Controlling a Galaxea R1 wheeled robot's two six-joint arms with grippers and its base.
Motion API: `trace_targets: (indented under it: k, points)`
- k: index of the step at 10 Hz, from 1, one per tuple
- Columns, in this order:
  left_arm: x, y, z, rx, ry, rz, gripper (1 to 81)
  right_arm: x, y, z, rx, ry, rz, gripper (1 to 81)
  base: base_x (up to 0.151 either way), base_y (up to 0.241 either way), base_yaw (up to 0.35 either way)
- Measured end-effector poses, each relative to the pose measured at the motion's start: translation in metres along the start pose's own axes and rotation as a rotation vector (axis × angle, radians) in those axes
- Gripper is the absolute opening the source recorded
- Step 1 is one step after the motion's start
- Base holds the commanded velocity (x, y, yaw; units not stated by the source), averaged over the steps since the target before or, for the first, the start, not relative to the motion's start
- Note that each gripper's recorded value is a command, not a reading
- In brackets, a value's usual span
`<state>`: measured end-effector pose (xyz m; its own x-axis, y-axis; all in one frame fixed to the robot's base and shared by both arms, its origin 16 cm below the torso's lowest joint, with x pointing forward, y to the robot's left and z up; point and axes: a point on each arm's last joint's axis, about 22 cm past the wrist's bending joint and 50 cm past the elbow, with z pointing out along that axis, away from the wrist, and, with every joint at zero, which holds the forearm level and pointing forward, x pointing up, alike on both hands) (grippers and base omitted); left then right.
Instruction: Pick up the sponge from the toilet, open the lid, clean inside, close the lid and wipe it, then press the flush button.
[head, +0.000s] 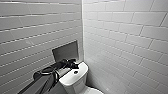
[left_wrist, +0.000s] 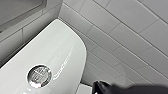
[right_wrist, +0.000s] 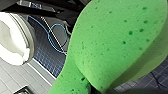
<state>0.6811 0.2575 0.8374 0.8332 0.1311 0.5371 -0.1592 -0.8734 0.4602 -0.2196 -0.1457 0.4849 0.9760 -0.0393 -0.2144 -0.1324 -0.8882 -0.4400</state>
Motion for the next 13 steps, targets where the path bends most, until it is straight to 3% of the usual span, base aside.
trace_targets:
  k: [5, 9, 13]
  points:
    - [0.007, -0.021, 0.005, 0.124, 0.043, 0.024, 1.0, -0.007, -0.01, 0.004, 0.009, -0.024, -0.069, 1.0, 0.0, 0.0, 0.0]
    - [0.012, -0.052, 0.0, 0.202, 0.082, 0.022, 1.0, -0.018, -0.011, 0.001, 0.011, -0.043, -0.07, 1.0, 0.0, 0.0, 0.0]
    - [-0.01, -0.065, 0.036, 0.215, 0.044, 0.015, 1.0, -0.04, -0.018, -0.005, 0.019, -0.096, -0.043, 1.0, 0.0, 0.0, 0.0]
